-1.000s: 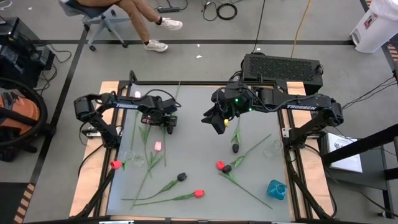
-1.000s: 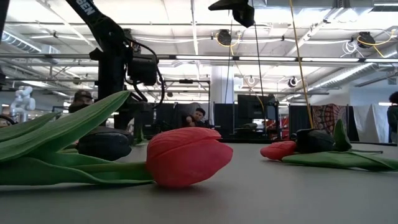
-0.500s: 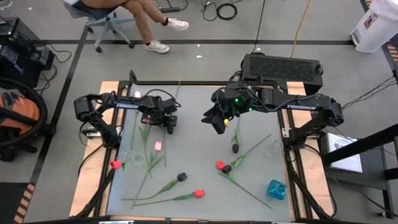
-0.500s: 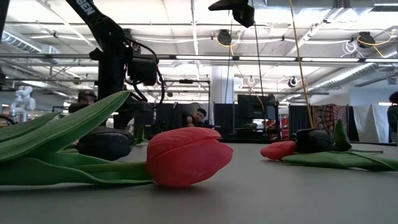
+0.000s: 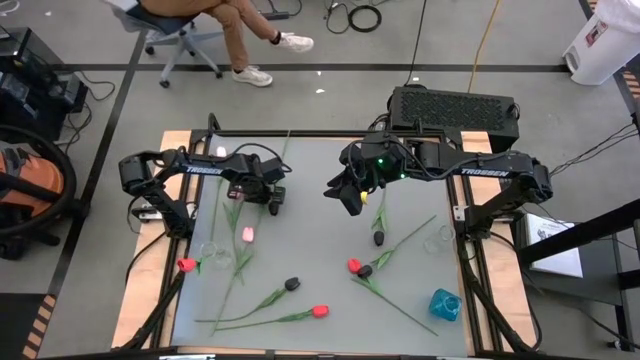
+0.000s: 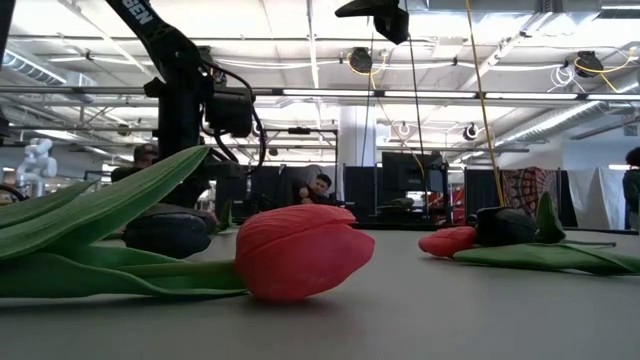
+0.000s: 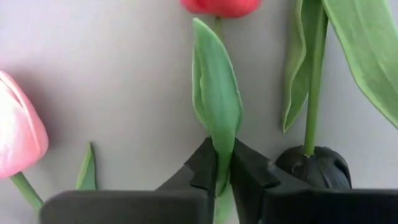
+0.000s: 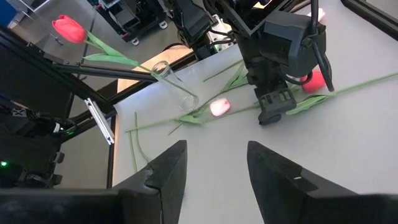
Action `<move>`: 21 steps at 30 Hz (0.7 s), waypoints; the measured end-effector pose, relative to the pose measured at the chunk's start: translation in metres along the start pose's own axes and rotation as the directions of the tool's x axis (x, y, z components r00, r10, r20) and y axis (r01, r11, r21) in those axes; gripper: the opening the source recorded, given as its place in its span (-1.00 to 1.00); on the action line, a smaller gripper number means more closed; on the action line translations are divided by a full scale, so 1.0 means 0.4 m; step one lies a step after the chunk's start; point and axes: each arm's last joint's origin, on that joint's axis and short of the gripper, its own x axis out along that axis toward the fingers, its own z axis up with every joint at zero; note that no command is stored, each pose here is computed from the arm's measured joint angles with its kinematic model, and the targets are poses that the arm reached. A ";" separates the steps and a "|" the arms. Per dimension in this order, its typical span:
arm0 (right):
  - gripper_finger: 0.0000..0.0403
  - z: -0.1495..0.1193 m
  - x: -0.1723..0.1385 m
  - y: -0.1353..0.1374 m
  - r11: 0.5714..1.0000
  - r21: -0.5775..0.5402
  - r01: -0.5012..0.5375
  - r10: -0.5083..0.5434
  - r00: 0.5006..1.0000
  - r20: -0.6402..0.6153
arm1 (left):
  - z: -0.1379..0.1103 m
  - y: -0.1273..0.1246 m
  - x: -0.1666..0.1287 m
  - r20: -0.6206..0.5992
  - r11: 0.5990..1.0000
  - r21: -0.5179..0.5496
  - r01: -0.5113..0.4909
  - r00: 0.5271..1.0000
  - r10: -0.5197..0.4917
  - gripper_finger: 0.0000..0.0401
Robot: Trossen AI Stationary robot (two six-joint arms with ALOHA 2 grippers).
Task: Sort flowers into vase by color
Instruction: Put the top red tulip into the left transparent vase
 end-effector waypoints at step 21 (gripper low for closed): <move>-0.21 0.000 0.000 0.000 1.000 -0.014 0.000 0.000 1.000 0.000 | 0.015 -0.034 -0.079 0.065 0.994 0.018 0.112 0.991 -0.113 -0.91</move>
